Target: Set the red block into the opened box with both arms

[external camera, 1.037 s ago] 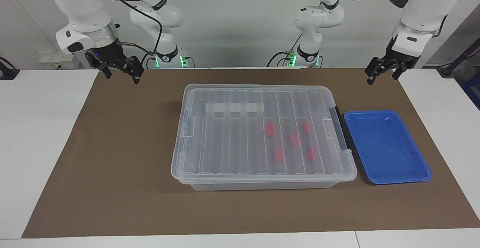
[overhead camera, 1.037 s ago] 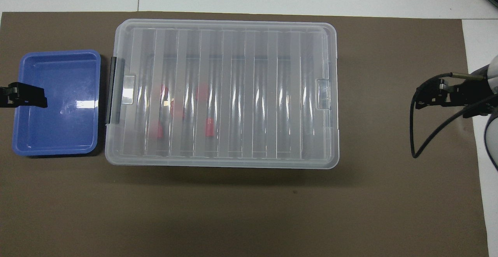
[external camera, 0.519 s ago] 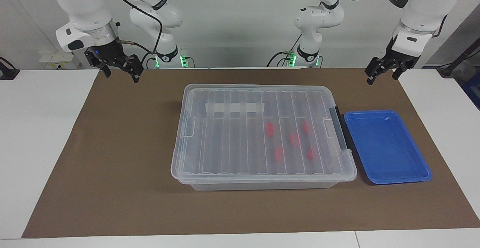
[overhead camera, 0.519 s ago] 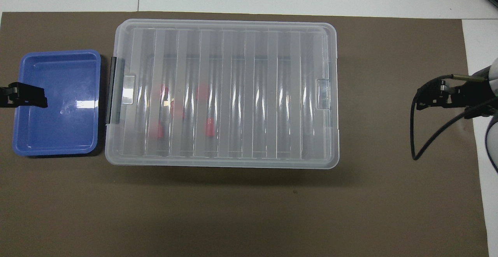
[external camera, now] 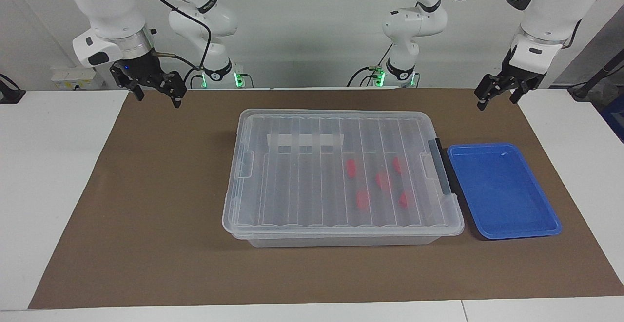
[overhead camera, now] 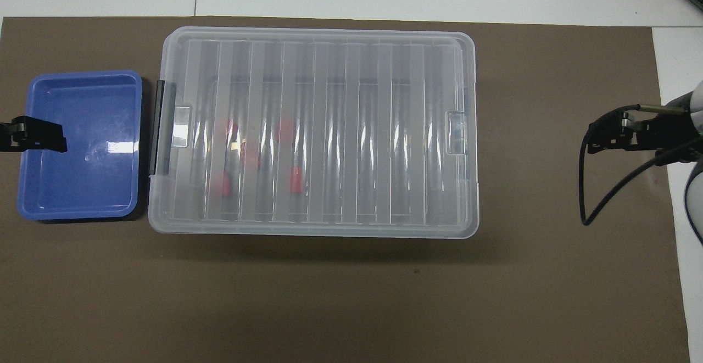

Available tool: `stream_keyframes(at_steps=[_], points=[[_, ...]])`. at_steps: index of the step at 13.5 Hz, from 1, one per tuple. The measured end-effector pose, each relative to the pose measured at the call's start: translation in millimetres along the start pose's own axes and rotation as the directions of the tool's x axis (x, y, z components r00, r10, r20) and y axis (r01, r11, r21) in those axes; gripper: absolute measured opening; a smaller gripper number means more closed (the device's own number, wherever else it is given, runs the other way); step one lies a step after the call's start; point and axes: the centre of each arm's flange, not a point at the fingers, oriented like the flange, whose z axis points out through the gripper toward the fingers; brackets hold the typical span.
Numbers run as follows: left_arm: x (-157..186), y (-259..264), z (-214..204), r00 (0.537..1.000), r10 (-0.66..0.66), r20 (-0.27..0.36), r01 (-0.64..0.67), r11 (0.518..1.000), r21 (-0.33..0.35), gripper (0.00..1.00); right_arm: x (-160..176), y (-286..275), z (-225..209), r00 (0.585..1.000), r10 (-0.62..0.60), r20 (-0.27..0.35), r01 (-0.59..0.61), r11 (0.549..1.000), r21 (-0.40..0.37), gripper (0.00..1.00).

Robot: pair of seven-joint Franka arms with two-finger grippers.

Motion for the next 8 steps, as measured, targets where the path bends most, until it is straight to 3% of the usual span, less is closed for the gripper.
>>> stream_keyframes(at_steps=[8], points=[[0.0, 0.0, 0.0, 1.0, 0.0, 0.0, 0.0, 1.0, 0.0, 1.0, 0.3, -1.0, -0.4, 1.0, 0.001, 0.0, -0.001, 1.0, 0.02, 1.0]])
